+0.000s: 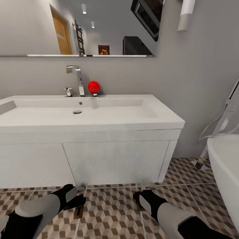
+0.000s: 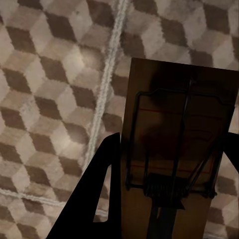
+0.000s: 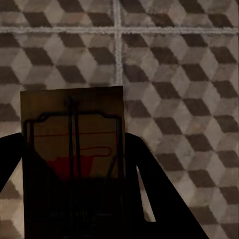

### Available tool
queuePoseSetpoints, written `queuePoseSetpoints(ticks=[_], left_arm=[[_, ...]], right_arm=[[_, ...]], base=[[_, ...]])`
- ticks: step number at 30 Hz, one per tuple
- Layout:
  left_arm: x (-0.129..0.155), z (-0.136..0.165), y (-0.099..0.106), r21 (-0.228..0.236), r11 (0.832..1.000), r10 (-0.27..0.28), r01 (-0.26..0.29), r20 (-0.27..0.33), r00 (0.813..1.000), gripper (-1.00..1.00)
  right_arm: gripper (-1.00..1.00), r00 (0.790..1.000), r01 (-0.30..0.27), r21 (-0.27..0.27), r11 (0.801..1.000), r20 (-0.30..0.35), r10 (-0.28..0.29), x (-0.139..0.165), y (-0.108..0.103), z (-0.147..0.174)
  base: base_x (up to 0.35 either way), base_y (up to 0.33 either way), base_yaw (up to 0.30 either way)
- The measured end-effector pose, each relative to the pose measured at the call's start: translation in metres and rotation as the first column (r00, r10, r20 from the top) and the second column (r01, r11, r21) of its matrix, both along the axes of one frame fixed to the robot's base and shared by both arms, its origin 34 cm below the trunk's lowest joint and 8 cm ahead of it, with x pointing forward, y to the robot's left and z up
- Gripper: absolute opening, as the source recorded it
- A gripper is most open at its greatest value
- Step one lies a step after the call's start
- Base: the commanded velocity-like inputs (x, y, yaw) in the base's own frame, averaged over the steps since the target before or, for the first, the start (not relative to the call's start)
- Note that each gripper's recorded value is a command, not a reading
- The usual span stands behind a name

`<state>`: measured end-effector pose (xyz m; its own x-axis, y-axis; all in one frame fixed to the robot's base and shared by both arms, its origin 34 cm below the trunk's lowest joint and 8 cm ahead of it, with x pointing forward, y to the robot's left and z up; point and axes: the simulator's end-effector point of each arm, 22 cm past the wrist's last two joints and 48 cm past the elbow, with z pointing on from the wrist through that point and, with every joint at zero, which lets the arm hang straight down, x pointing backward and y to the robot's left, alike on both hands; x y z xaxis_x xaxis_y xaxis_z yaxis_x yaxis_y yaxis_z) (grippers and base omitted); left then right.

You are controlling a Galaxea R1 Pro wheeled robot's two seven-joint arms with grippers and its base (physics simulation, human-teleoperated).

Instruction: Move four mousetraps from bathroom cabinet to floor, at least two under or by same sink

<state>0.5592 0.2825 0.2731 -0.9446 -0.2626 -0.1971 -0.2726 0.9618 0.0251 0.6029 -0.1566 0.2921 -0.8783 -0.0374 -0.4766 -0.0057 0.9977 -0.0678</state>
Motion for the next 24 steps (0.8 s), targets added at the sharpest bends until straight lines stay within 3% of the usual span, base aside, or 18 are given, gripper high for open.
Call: queuePoseSetpoints(ticks=[4,8,11,20,24], left_arm=[[-0.001,-0.006,0.002,0.004,1.000,0.003,-0.003,-0.011,1.000,-1.00],[-0.002,-0.011,-0.002,0.010,1.000,-0.005,0.006,-0.033,0.999,-1.00],[0.000,-0.015,-0.021,-0.009,1.000,-0.027,0.026,-0.043,0.999,-1.00],[0.011,-0.022,-0.025,0.007,0.999,-0.042,0.042,-0.039,0.998,-1.00],[0.020,-0.024,-0.005,0.033,0.999,-0.007,0.007,-0.023,1.000,-1.00]], right_arm=[[-1.00,1.000,-0.008,0.016,1.000,0.005,0.008,0.001,0.004,-0.007],[-1.00,0.994,-0.001,0.041,0.999,0.114,-0.003,0.026,0.011,0.005],[-1.00,0.986,0.009,0.079,0.997,0.163,-0.022,0.031,0.015,0.003],[-1.00,0.990,-0.029,0.098,0.995,0.140,0.015,0.026,0.023,-0.017],[-1.00,0.992,-0.027,0.098,0.995,0.122,0.015,0.022,0.023,-0.026]], base=[[0.000,0.000,0.000],[0.000,0.000,0.000],[0.000,0.000,0.000],[0.000,0.000,0.000],[0.000,0.000,0.000]])
